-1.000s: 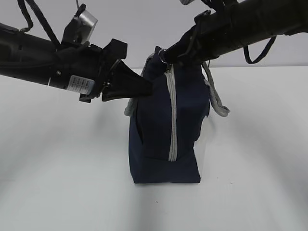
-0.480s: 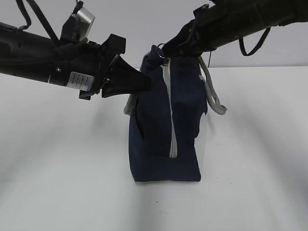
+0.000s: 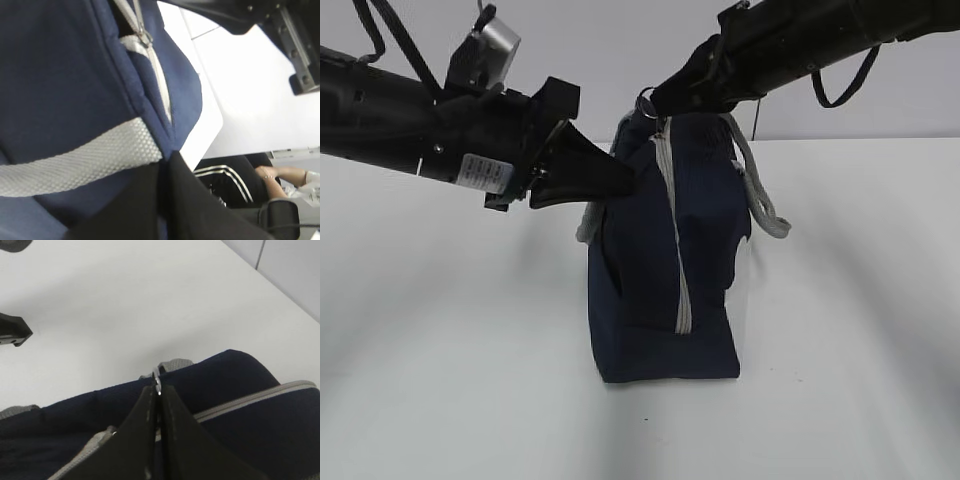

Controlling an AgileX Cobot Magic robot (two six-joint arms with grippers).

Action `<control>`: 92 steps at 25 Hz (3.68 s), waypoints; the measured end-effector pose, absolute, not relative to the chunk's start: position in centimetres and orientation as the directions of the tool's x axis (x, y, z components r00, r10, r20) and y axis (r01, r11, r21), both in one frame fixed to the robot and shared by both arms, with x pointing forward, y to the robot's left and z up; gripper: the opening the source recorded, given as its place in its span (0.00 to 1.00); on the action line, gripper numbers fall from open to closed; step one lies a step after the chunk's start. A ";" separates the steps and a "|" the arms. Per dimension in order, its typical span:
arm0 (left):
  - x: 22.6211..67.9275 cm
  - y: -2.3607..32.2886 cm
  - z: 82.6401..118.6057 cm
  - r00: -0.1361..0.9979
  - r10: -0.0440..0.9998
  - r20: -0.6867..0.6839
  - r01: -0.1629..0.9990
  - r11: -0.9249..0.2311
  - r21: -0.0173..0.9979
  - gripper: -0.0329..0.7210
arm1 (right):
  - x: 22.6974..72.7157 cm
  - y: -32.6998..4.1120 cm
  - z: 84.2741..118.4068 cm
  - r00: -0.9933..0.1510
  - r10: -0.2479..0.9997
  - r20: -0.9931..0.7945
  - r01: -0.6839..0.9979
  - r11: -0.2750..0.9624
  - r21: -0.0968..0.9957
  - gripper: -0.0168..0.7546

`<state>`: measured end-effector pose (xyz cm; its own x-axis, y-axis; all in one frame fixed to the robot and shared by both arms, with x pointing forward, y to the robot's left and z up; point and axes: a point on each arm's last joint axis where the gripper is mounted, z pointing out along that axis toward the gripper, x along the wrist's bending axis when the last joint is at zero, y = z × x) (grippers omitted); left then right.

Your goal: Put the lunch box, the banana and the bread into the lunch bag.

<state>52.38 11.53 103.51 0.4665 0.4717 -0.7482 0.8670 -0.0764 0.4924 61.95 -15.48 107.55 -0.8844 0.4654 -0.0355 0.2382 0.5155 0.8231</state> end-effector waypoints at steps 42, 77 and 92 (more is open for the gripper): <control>52.1 10.4 102.9 0.421 0.544 -0.726 0.882 -0.061 0.467 0.05 | 61.4 -16.6 109.8 -0.872 0.480 -0.097 0.201 0.531 0.823 0.00; 51.1 11.4 102.4 0.482 0.520 -0.705 0.874 -0.220 0.434 0.30 | 74.5 -17.1 103.0 -0.888 0.460 -0.007 0.271 0.534 0.801 0.00; 57.4 17.7 108.5 0.302 0.589 -0.750 0.893 0.101 0.439 0.76 | 74.3 -17.5 103.4 -0.898 0.439 -0.001 0.270 0.554 0.787 0.00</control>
